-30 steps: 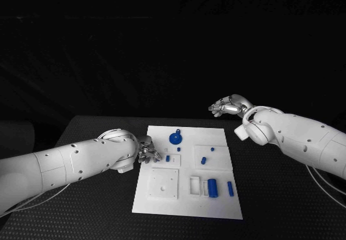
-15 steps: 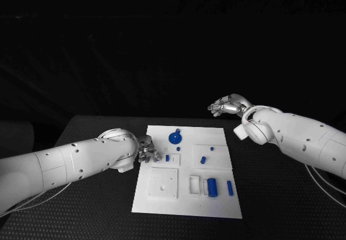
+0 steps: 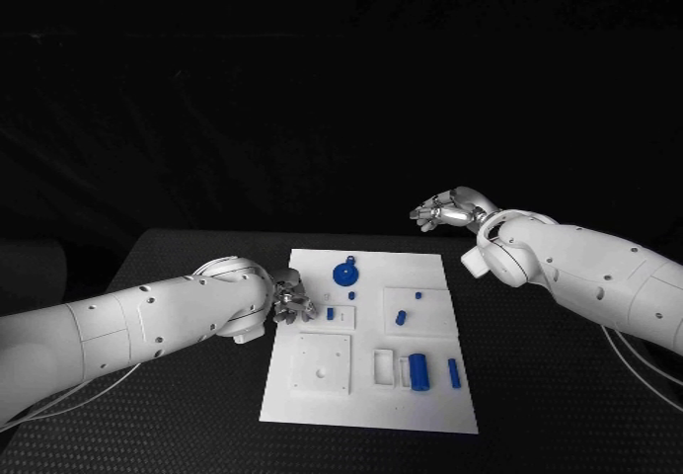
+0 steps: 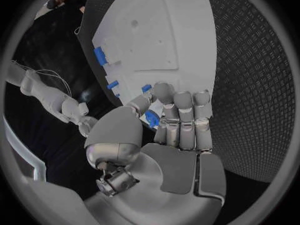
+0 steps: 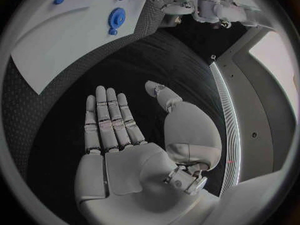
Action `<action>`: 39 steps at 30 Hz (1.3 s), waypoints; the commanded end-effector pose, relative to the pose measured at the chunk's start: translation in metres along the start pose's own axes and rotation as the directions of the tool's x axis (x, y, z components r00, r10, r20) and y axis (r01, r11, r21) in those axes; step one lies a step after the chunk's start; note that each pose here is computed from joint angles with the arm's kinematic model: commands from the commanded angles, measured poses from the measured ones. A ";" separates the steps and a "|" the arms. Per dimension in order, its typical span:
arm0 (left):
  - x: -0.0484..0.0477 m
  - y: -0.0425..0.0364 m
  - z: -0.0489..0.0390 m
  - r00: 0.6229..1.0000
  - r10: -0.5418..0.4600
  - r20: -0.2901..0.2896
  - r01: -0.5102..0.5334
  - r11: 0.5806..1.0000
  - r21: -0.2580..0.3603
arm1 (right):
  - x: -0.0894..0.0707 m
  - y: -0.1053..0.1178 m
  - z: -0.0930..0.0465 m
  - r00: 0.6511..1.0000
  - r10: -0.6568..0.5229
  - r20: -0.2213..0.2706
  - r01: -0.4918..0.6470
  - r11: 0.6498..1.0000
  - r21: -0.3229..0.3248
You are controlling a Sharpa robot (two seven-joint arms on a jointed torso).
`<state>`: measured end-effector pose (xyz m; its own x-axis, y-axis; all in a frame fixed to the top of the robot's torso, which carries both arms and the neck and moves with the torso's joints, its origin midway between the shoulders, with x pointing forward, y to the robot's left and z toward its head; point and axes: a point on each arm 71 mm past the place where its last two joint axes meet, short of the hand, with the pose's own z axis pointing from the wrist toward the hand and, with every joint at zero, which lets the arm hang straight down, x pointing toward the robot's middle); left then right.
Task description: Assemble the parts on the task board
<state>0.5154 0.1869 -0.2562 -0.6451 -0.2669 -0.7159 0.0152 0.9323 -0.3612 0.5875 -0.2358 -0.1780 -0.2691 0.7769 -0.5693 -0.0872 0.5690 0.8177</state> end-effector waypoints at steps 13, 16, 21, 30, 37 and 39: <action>0.0079 -0.0029 -0.0012 0.997 -0.065 -0.036 0.065 0.998 0.006 | 0.000 0.000 0.000 1.000 0.000 -0.010 0.000 1.000 -0.006; 0.0085 -0.0037 -0.0025 0.997 -0.062 -0.043 0.063 0.998 0.003 | 0.000 0.000 0.000 1.000 0.000 -0.009 0.000 1.000 -0.006; 0.0076 -0.0035 -0.0047 0.998 -0.053 -0.043 0.053 0.999 -0.003 | 0.000 0.000 -0.001 1.000 0.000 -0.008 0.000 1.000 -0.005; 0.0042 -0.0068 -0.0061 1.000 0.016 -0.026 -0.016 1.000 0.002 | 0.000 0.000 -0.001 1.000 0.000 -0.009 0.000 1.000 -0.005; -0.0034 -0.0074 -0.0055 1.000 0.028 -0.014 -0.029 1.000 -0.009 | 0.000 0.000 -0.001 1.000 0.000 -0.010 0.000 1.000 -0.006; -0.0048 -0.0082 -0.0058 0.999 0.032 -0.016 -0.032 0.999 -0.008 | 0.000 0.000 0.000 1.000 0.000 -0.011 0.000 1.000 -0.006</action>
<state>0.5140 0.1836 -0.2469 -0.6485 -0.2652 -0.7135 0.0084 0.9348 -0.3551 0.5873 -0.2372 -0.1781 -0.2679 0.7769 -0.5697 -0.0859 0.5697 0.8173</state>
